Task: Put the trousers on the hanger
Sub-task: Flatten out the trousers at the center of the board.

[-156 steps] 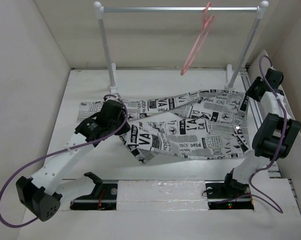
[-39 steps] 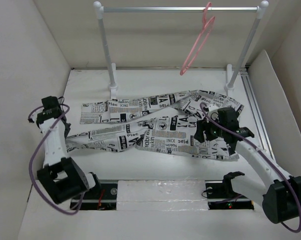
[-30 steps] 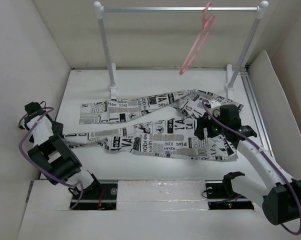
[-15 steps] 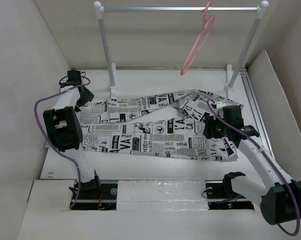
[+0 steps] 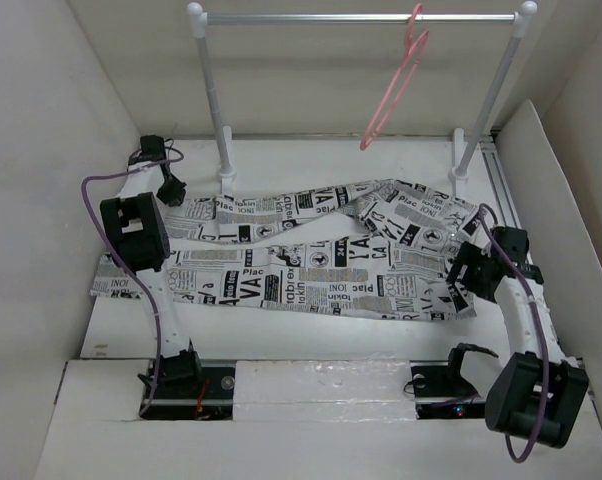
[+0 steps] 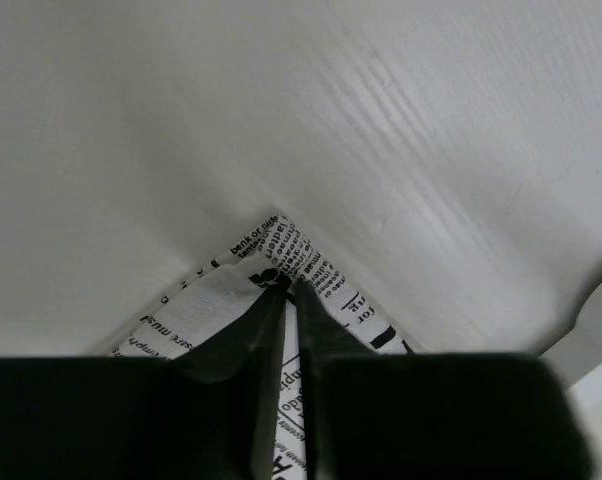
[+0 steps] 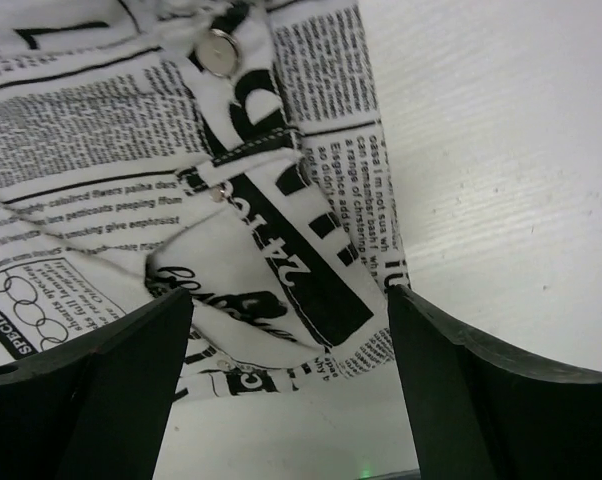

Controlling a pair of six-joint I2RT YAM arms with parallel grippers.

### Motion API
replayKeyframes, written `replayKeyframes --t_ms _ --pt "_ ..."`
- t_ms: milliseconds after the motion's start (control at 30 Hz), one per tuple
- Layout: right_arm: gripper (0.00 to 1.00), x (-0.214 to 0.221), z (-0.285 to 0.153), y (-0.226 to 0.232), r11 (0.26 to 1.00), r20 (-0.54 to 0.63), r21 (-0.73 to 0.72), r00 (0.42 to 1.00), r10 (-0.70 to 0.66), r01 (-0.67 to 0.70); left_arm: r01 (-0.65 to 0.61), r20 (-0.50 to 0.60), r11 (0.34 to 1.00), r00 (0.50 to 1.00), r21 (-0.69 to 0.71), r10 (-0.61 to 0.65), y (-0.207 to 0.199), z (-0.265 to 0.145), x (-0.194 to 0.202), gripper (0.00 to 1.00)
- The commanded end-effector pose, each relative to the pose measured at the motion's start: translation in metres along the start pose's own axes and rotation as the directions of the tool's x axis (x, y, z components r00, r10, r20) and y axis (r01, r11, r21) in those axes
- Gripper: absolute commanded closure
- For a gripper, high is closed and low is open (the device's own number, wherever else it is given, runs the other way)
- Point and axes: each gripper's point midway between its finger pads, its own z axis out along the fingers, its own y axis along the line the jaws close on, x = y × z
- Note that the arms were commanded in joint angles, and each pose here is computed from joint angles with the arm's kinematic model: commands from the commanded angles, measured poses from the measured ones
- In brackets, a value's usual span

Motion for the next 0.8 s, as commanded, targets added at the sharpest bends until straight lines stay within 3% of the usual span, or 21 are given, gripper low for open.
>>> replayKeyframes --t_ms 0,33,233,267,300,333,367,433,500,533,567,633,767 --pt "0.15 0.015 0.007 -0.010 0.995 -0.054 0.057 0.995 0.083 -0.080 0.016 -0.030 1.000 0.999 0.002 -0.016 -0.004 0.018 0.002 0.93" --pt "0.14 0.019 0.011 -0.010 0.992 -0.070 0.064 0.992 0.109 -0.104 0.013 -0.035 1.000 0.999 -0.008 -0.013 -0.002 0.023 0.003 1.00" --pt "0.17 0.061 0.041 0.005 0.983 -0.251 0.001 0.951 0.178 -0.184 0.086 0.040 0.996 0.996 -0.010 -0.085 -0.001 0.018 -0.032 1.00" --pt "0.29 0.063 0.044 0.006 0.981 -0.254 0.001 0.949 0.187 -0.194 0.107 0.053 0.994 0.993 -0.010 -0.107 0.002 0.017 -0.040 1.00" --pt "0.52 0.064 0.046 0.006 0.979 -0.254 0.000 0.947 0.199 -0.206 0.156 0.077 0.988 0.985 -0.003 -0.156 0.008 0.013 -0.054 1.00" --pt "0.52 0.063 0.047 0.007 0.978 -0.253 -0.002 0.946 0.202 -0.209 0.172 0.084 0.985 0.981 0.013 -0.173 0.004 0.008 -0.058 1.00" --pt "0.78 0.061 0.048 0.006 0.976 -0.250 0.002 0.945 0.213 -0.220 0.208 0.095 0.977 0.973 0.042 -0.211 0.007 0.003 -0.070 1.00" --pt "0.98 0.056 0.047 0.000 0.978 -0.241 0.036 0.947 0.210 -0.208 0.238 0.124 0.966 0.960 0.098 -0.249 0.002 -0.012 -0.086 1.00" --pt "1.00 0.042 0.038 -0.004 0.979 -0.212 0.066 0.956 0.200 -0.191 0.251 0.155 0.957 0.950 0.142 -0.272 -0.007 -0.028 -0.100 1.00" --pt "1.00 0.022 0.025 -0.020 0.977 -0.131 0.122 0.973 0.192 -0.177 0.250 0.210 0.948 0.934 0.199 -0.290 -0.017 -0.057 -0.120 1.00" --pt "1.00 0.025 0.024 -0.020 0.976 -0.143 0.127 0.971 0.194 -0.176 0.253 0.210 0.947 0.933 0.200 -0.293 -0.017 -0.058 -0.120 1.00" --pt "1.00 0.002 0.009 -0.034 0.971 -0.049 0.173 0.983 0.178 -0.167 0.251 0.270 0.934 0.909 0.255 -0.318 -0.023 -0.094 -0.137 1.00" --pt "1.00 -0.011 -0.018 -0.053 0.957 -0.006 0.234 0.984 0.176 -0.169 0.214 0.388 0.913 0.854 0.346 -0.347 -0.034 -0.160 -0.172 1.00"
